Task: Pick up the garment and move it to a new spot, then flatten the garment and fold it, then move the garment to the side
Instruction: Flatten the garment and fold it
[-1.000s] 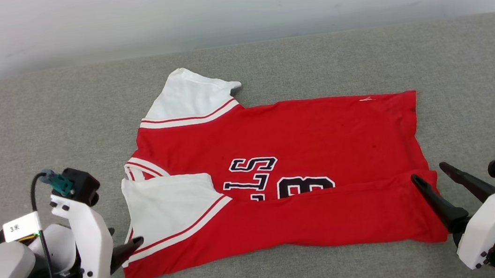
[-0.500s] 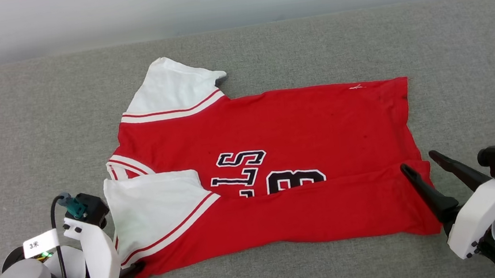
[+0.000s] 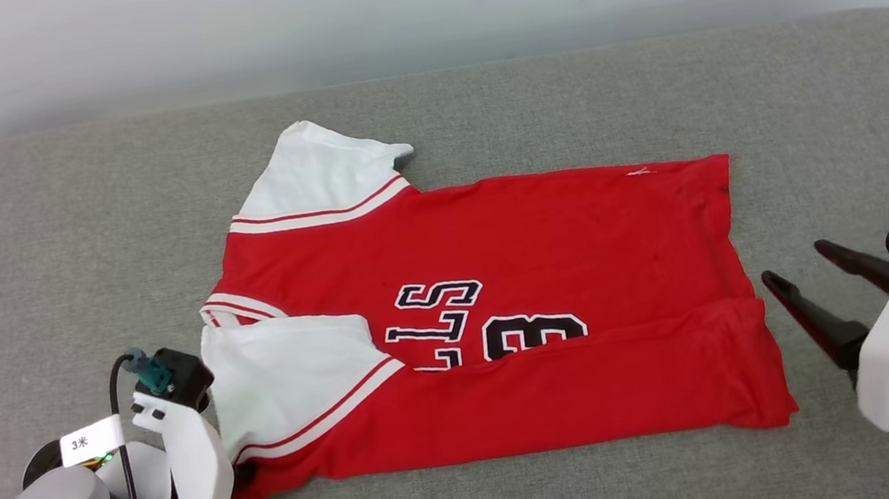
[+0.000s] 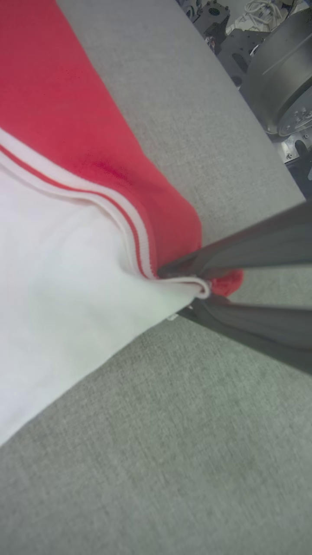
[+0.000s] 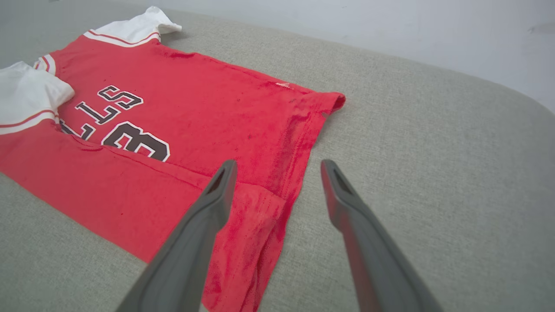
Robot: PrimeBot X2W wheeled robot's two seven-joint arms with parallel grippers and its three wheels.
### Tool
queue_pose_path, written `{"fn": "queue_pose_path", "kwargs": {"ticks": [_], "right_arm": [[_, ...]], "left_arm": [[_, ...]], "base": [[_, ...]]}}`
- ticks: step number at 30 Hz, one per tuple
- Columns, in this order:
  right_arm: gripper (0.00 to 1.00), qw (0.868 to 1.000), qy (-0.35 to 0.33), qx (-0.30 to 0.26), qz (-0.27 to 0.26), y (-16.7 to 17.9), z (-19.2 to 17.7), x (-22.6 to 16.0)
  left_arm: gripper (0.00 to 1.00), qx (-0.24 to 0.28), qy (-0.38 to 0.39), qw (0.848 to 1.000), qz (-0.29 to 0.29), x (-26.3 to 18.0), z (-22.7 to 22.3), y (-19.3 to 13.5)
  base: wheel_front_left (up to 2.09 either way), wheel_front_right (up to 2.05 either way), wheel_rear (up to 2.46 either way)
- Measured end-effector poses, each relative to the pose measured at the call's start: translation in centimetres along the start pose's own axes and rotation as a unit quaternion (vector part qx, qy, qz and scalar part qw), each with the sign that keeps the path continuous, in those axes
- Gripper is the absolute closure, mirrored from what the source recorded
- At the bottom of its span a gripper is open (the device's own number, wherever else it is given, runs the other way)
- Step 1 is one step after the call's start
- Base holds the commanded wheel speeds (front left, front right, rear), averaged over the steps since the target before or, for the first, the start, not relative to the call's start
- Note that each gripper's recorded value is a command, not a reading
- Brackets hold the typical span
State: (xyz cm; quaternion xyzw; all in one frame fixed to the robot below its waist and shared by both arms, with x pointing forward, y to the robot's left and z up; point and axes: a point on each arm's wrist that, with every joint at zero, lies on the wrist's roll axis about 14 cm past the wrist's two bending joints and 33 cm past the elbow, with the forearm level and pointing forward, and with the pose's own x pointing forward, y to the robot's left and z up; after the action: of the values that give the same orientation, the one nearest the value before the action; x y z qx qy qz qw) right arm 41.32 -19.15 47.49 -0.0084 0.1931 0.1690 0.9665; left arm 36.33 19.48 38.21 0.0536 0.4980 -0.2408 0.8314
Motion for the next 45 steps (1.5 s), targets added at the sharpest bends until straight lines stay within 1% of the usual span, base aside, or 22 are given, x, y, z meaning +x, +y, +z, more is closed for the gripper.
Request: {"fn": "queue_pose_path", "kwargs": {"ticks": [3, 5, 10, 14, 16, 24, 28, 31, 34, 35, 36, 37, 40, 45], "right_arm": [[0.00, 0.999, 0.028, -0.035, 0.004, -0.5, 0.8, -0.3], [0.00, 0.996, 0.066, -0.055, 0.007, -0.8, 0.7, -0.4], [0.00, 0.978, 0.193, -0.079, 0.020, -1.1, -1.6, -1.3], [0.00, 0.962, 0.267, -0.042, 0.037, -0.6, -3.9, -1.3], [0.00, 0.954, 0.295, -0.043, 0.041, -0.4, -4.9, -1.1], [0.00, 0.928, 0.366, -0.042, 0.060, 1.2, -9.8, 0.2], [0.00, 0.917, 0.391, -0.046, 0.061, 1.3, -12.0, 0.4], [0.00, 0.913, 0.400, -0.046, 0.065, 1.6, -13.1, 0.4], [0.00, 0.914, 0.399, -0.040, 0.067, 1.7, -13.5, 0.4], [0.07, 0.916, 0.394, -0.033, 0.067, 1.7, -13.5, 0.4], [0.71, 0.918, 0.390, -0.024, 0.067, 1.8, -13.5, 0.4], [1.00, 0.921, 0.383, -0.019, 0.067, 1.9, -13.4, 0.5], [1.00, 0.931, 0.357, -0.024, 0.074, 2.4, -12.8, 0.6], [1.00, 0.953, 0.292, -0.024, 0.072, 2.4, -10.3, 0.8]], "left_arm": [[1.00, 0.010, -0.026, 1.000, -0.004, -0.9, 1.1, -0.4], [1.00, 0.019, -0.043, 0.999, -0.002, -1.7, 1.9, -0.4], [1.00, 0.034, -0.068, 0.997, -0.009, -2.4, 2.9, -1.4], [1.00, 0.044, -0.078, 0.996, -0.011, -2.5, 3.4, -1.9], [1.00, 0.045, -0.082, 0.996, -0.011, -2.5, 3.7, -2.0], [1.00, 0.046, -0.084, 0.995, -0.011, -2.1, 3.8, -2.0], [1.00, 0.043, -0.084, 0.995, -0.011, -1.8, 3.7, -1.8], [1.00, 0.039, -0.084, 0.996, -0.009, -1.7, 3.6, -1.6], [1.00, 0.037, -0.087, 0.995, -0.007, -1.6, 3.7, -1.4], [1.00, 0.036, -0.088, 0.995, -0.006, -1.6, 3.7, -1.4], [1.00, 0.035, -0.088, 0.995, -0.006, -1.6, 3.6, -1.4], [1.00, 0.034, -0.088, 0.996, -0.006, -1.6, 3.5, -1.4], [1.00, 0.028, -0.086, 0.996, -0.006, -1.7, 3.1, -1.5], [1.00, 0.026, -0.087, 0.996, 0.005, -2.7, 2.4, -1.1]], "base": [[0.00, 0.00, 0.00], [0.00, 0.00, 0.00], [0.00, 0.00, 0.00], [0.00, 0.00, 0.00], [0.00, 0.00, 0.00], [0.00, 0.00, 0.00], [0.00, 0.00, 0.00], [0.00, 0.00, 0.00], [0.00, 0.00, 0.00], [0.00, 0.00, 0.00], [0.00, 0.00, 0.00], [0.00, 0.00, 0.00], [0.00, 0.00, 0.00], [0.00, 0.00, 0.00]]}}
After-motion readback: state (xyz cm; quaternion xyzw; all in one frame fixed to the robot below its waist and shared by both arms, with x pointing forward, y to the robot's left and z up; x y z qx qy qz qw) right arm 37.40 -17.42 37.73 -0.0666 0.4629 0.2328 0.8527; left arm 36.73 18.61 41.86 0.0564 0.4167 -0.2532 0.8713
